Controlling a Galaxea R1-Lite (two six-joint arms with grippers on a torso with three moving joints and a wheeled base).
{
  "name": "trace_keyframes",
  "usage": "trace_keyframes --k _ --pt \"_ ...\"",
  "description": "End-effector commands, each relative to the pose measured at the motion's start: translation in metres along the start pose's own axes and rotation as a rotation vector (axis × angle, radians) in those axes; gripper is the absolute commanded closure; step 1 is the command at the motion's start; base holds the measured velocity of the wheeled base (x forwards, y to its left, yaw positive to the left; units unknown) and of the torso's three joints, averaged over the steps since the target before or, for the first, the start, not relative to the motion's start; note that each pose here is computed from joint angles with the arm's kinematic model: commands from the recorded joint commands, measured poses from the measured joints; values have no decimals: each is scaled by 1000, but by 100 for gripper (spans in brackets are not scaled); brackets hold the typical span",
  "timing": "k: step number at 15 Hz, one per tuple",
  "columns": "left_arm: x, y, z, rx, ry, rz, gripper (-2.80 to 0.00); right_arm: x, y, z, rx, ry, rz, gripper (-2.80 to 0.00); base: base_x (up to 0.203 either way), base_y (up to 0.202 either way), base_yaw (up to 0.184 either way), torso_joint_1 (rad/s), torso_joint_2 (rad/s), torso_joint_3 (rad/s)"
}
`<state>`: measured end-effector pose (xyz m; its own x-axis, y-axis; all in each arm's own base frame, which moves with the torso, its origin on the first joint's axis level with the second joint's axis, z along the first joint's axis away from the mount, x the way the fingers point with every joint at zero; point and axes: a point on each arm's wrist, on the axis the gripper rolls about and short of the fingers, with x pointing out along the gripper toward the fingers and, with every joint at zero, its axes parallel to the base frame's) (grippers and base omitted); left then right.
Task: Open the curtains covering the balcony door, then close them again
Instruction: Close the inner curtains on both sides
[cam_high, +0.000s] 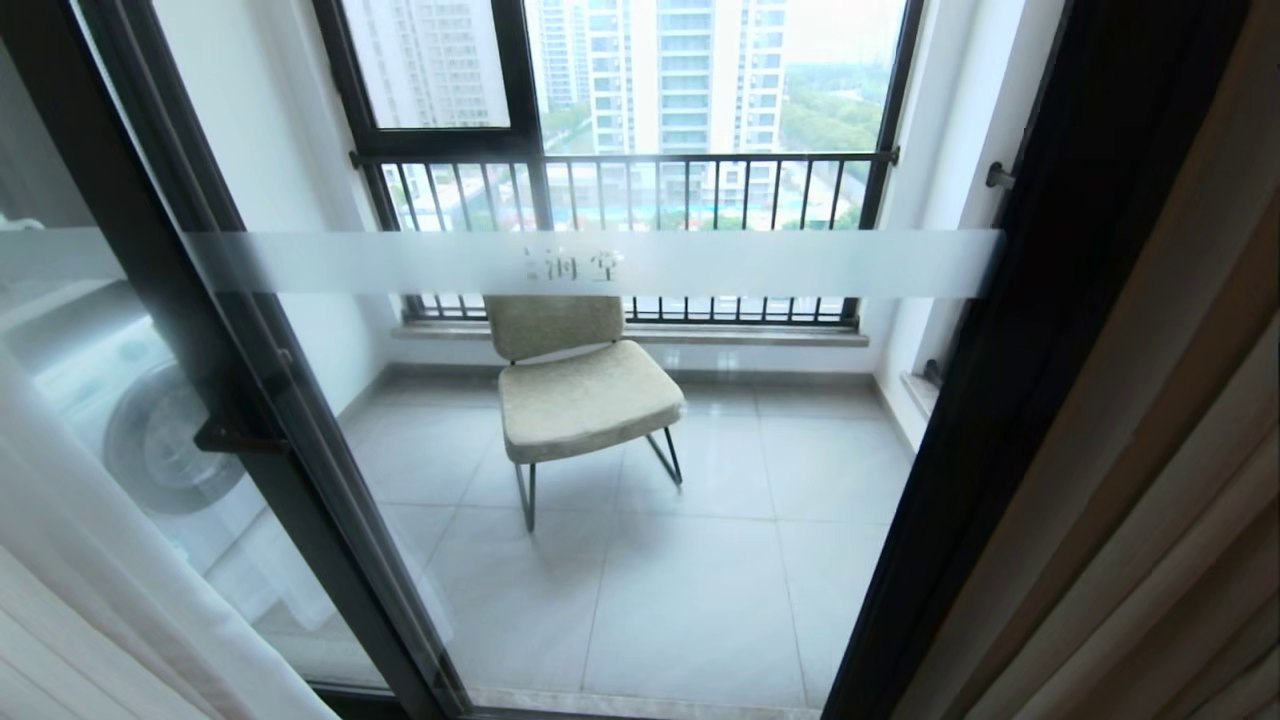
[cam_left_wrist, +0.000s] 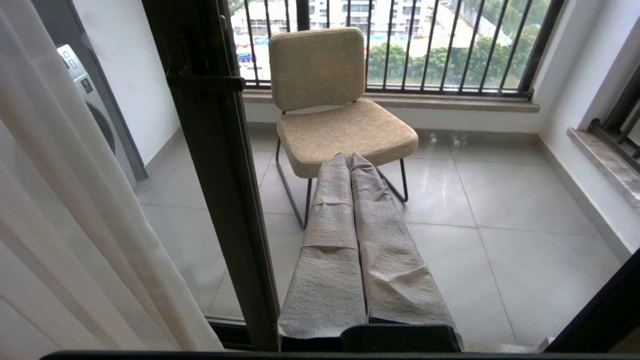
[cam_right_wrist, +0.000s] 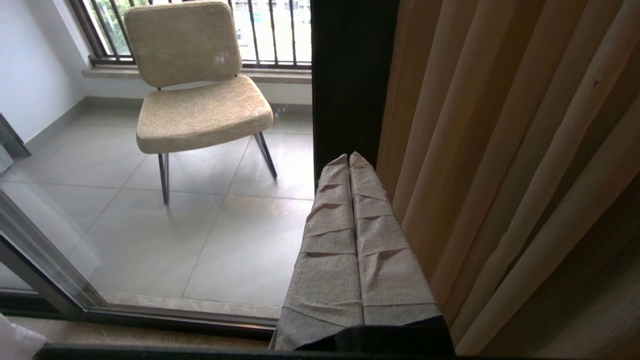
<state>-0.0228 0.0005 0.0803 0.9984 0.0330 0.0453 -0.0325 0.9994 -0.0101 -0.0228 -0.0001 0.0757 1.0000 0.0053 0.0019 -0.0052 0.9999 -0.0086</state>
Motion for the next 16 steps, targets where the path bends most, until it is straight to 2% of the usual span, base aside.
trace_keyframes --k 1,14,16 --pt "0 0 0 0 -2 1 0 0 0 0 -1 -1 1 0 0 0 0 0 0 0" --pt "0 0 0 0 -1 1 0 0 0 0 2 -3 1 0 0 0 0 0 0 0" --pt "0 0 0 0 -2 1 0 -1 0 3 10 -24 -2 0 0 0 0 0 0 0"
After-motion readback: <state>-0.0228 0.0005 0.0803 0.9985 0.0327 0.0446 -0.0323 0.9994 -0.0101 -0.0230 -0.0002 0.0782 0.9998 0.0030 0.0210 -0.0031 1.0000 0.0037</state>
